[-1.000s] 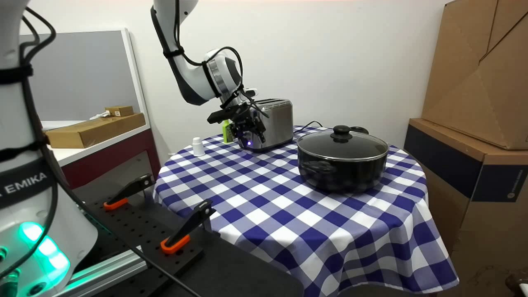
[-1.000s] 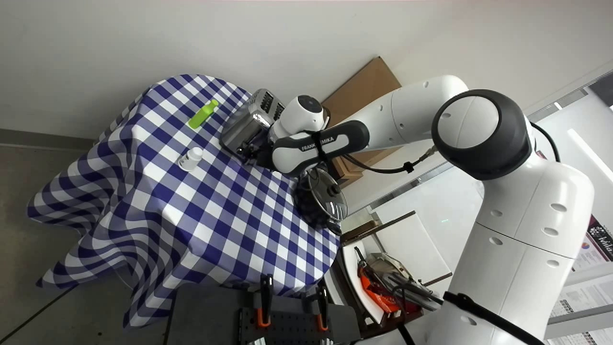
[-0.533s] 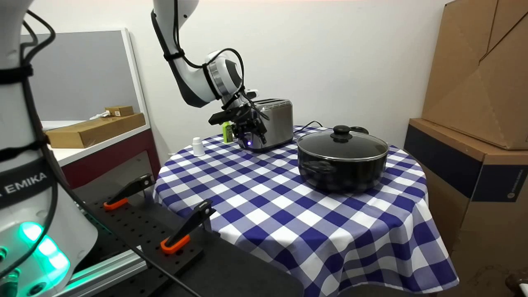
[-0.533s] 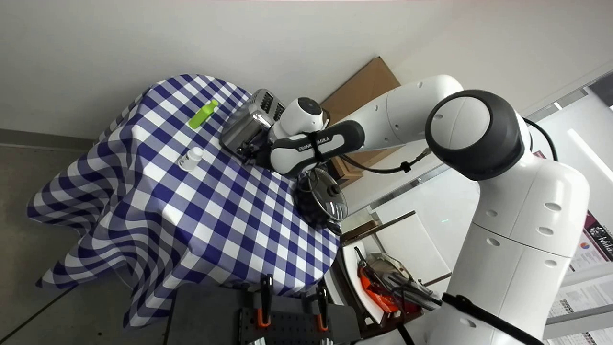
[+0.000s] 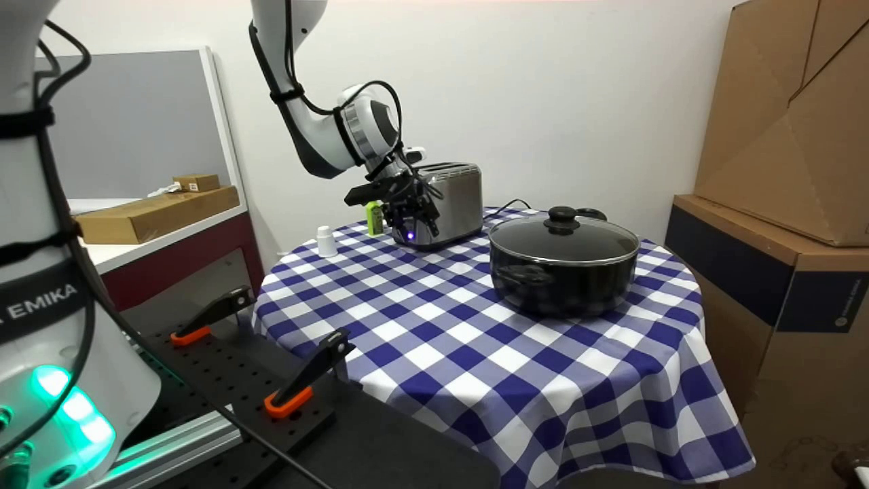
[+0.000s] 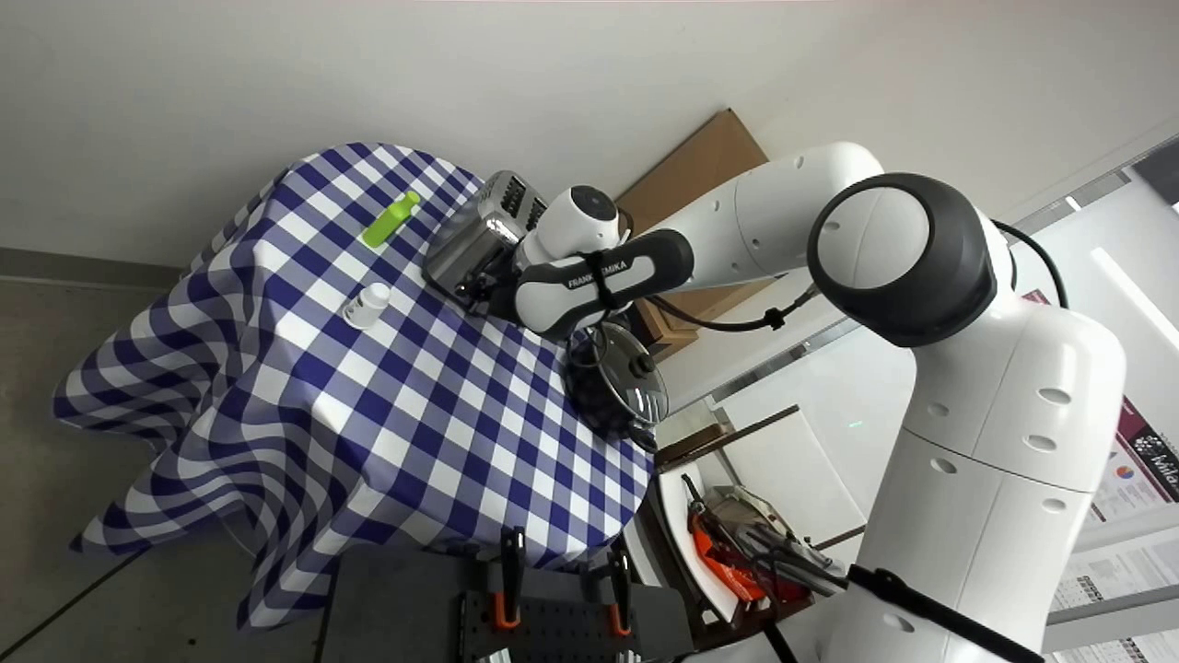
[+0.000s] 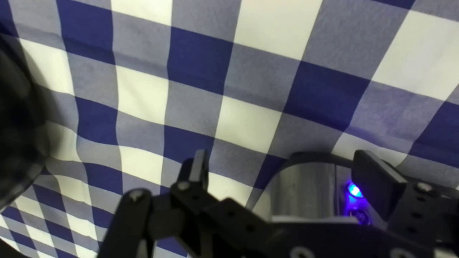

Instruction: Press the button to push up the toaster lever

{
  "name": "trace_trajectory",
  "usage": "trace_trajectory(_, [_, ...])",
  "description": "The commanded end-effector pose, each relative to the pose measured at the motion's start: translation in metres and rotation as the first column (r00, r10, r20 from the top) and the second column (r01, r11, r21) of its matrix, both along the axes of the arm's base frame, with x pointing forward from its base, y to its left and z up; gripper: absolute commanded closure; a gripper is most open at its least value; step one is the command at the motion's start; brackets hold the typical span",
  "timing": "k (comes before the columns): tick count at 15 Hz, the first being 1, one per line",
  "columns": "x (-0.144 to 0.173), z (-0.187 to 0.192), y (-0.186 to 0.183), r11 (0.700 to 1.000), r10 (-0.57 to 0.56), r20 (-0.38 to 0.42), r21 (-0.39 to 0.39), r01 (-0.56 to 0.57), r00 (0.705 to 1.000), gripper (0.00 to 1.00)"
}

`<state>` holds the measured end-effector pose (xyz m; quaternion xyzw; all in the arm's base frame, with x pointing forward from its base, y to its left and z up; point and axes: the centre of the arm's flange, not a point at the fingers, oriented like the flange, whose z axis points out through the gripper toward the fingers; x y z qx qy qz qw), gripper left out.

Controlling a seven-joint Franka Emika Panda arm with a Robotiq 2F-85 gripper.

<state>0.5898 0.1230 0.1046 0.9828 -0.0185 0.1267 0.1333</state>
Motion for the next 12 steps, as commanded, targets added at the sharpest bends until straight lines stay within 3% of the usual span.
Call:
trace_trajectory(1, [0.006,0.000,0.002,1.000,-0.006,0.040,0.016,0.006,0.999,0.00])
trace_trajectory(12, [-0.003,0.012,-0.007,0.999,0.008,0.149,0.045,-0.014,0.989,0.00])
